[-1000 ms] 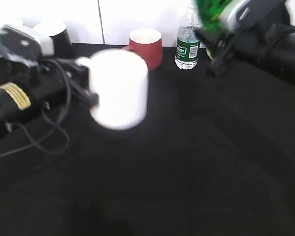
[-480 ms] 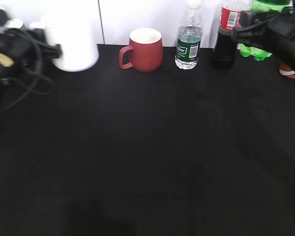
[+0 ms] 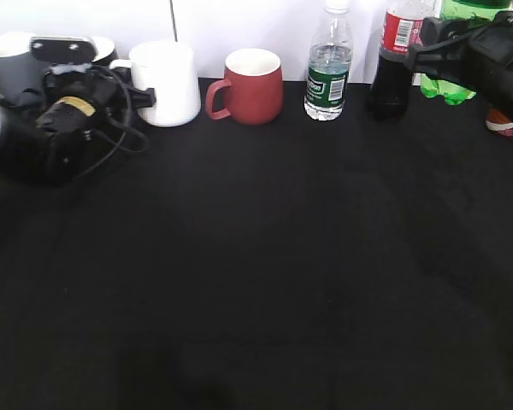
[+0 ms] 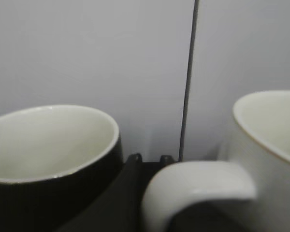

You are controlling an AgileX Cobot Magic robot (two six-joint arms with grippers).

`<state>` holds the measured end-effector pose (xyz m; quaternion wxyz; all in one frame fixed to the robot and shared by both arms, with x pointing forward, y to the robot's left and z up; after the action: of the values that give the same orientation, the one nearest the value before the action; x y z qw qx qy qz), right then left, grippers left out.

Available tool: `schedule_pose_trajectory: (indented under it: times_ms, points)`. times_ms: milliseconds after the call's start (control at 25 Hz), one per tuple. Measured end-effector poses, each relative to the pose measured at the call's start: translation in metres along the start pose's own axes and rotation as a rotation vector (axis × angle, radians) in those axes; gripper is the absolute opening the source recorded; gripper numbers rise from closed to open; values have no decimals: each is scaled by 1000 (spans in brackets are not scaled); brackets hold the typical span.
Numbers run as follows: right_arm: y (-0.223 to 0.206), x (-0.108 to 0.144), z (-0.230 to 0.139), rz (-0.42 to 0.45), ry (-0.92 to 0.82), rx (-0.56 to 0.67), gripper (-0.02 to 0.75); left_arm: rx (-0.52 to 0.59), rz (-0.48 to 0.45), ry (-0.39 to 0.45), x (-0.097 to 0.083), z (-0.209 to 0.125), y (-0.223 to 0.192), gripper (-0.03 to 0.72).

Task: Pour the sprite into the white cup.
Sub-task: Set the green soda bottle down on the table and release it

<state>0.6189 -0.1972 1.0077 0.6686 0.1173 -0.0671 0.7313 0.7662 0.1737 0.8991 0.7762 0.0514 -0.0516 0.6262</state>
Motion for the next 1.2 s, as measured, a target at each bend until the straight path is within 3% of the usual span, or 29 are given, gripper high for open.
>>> schedule_pose_trajectory:
  times_ms: [480,720,880,1200]
  points:
    - [-6,-4,-15,-18,-9,26,386,-8,-9,-23,6,-16,-33,76]
    - [-6,-5,-6,-19,-21,-33,386,-5,-32,-34,3,-20,-34,81]
    - [-6,-5,-6,-19,-21,-36,386,-5,-54,-51,0,-21,-34,239]
    - [-6,-5,-4,-19,-20,-48,384,12,-66,-50,-3,-14,-10,279]
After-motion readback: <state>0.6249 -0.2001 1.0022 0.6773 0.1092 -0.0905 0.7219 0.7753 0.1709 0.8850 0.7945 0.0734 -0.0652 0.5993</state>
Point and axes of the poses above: a point on each arm's last joint axis where the gripper is mounted, y pointing back along that axis away from the gripper, x along the wrist's bending axis when the last joint is at zero, z = x × y, the point moved 7 cm from there along -y, pointing out along that axis toward the gripper, and after that the axes turned 13 degrees about -y, right-handed, at the moved point
